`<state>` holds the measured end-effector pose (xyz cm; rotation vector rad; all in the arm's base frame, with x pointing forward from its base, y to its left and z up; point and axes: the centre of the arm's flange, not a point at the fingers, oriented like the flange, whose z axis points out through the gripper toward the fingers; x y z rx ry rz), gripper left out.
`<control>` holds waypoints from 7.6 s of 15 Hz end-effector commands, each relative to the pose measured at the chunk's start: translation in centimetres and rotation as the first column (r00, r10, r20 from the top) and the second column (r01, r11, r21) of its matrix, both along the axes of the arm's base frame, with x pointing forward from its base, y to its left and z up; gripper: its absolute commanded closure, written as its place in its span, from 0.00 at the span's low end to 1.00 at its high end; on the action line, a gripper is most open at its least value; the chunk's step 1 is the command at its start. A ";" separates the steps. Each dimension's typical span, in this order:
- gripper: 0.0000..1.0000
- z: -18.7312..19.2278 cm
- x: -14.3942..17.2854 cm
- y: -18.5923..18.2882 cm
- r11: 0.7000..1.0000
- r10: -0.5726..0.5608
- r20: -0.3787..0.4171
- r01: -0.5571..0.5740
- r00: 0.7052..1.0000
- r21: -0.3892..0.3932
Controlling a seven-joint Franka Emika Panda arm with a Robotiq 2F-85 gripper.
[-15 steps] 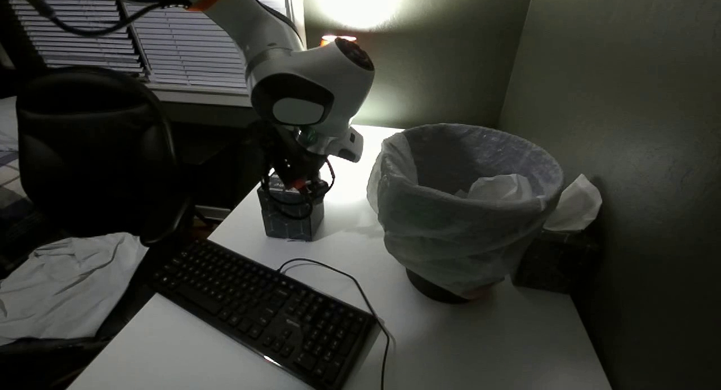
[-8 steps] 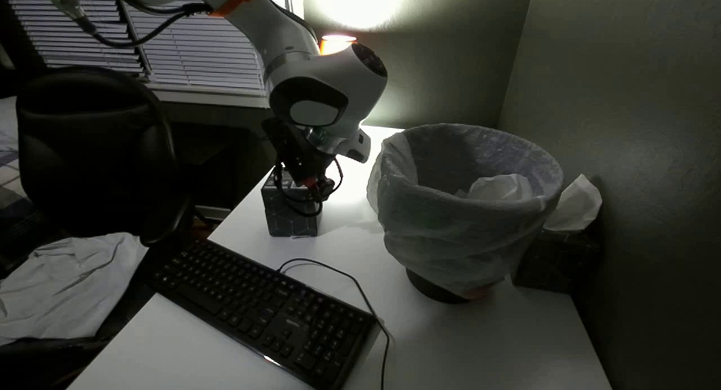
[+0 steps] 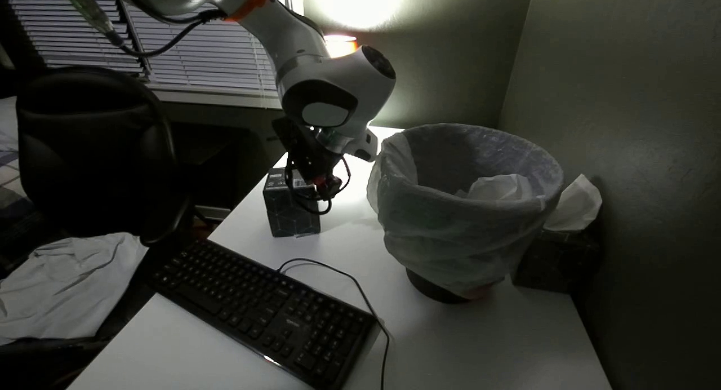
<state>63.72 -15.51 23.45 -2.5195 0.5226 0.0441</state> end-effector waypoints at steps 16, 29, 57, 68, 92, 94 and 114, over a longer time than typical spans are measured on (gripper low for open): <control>0.99 -0.3 2.6 -1.7 1.000 -0.014 -0.073 0.013 0.997 -0.019; 0.99 3.5 0.7 0.8 0.988 0.098 0.011 -0.097 0.995 -0.119; 0.99 4.1 -10.0 6.9 0.632 0.673 0.160 -0.449 0.722 -0.632; 0.71 4.7 -11.3 7.4 0.489 0.809 0.210 -0.431 0.548 -0.758; 0.00 4.2 -5.4 3.5 0.938 0.329 0.108 -0.312 0.938 -0.151; 0.00 2.9 -5.2 3.8 0.946 0.310 0.085 -0.299 0.947 -0.124; 1.00 1.1 -3.2 3.8 0.948 0.314 0.023 -0.312 0.949 -0.057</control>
